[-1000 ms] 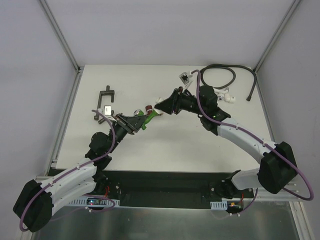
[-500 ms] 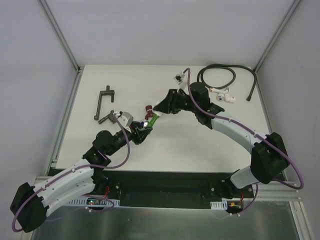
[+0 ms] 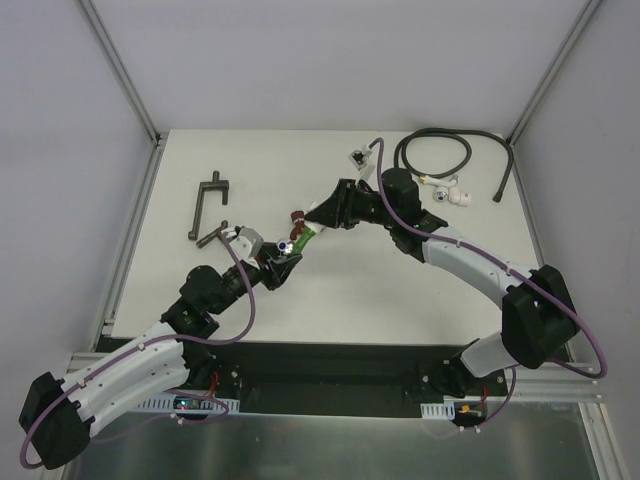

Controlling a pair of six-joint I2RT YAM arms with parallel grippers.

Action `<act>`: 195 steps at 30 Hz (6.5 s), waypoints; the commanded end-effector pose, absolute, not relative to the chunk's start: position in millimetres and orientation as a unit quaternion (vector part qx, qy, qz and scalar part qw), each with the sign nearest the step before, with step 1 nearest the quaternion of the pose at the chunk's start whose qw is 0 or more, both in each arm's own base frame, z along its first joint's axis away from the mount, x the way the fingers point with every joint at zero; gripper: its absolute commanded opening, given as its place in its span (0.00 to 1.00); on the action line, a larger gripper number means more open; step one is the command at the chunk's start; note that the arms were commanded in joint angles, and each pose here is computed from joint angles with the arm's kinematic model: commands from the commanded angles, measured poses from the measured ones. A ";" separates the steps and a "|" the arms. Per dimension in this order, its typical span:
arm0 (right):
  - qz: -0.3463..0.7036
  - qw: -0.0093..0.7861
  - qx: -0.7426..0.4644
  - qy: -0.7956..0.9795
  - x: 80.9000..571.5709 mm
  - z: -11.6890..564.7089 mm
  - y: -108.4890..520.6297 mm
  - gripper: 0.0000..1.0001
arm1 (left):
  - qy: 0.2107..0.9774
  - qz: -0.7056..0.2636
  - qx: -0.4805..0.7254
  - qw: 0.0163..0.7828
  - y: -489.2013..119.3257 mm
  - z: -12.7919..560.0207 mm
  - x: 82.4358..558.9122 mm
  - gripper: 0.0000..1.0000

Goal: Install the water faucets

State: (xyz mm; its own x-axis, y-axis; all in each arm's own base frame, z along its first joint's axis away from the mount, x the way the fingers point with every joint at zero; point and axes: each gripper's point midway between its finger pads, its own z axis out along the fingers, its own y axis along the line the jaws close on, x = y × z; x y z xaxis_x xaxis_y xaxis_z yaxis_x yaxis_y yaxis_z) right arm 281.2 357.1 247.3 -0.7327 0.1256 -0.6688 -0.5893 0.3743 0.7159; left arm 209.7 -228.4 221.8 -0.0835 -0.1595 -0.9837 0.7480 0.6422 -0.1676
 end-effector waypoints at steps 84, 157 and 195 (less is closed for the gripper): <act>0.657 0.388 -0.029 0.646 270.4 309.4 322.3 0.02 | 0.676 -0.441 0.034 0.590 -251.6 201.8 218.2 0.75; 0.661 0.373 -0.083 0.646 278.9 301.1 336.5 0.02 | 0.529 -0.656 -0.327 0.428 -176.3 242.1 218.7 0.81; 0.679 0.357 -0.140 0.626 256.6 311.6 364.7 0.02 | 0.489 -0.713 -0.319 0.388 -194.9 282.9 224.7 0.75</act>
State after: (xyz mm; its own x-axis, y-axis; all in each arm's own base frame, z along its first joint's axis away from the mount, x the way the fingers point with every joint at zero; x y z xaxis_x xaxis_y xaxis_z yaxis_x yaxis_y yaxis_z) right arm 267.0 357.8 264.6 -0.7782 0.3004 -0.5515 -0.5350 0.1427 0.8327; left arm 226.6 -208.0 238.0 -0.5281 -0.8475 0.0539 0.1137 -0.1334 -0.9845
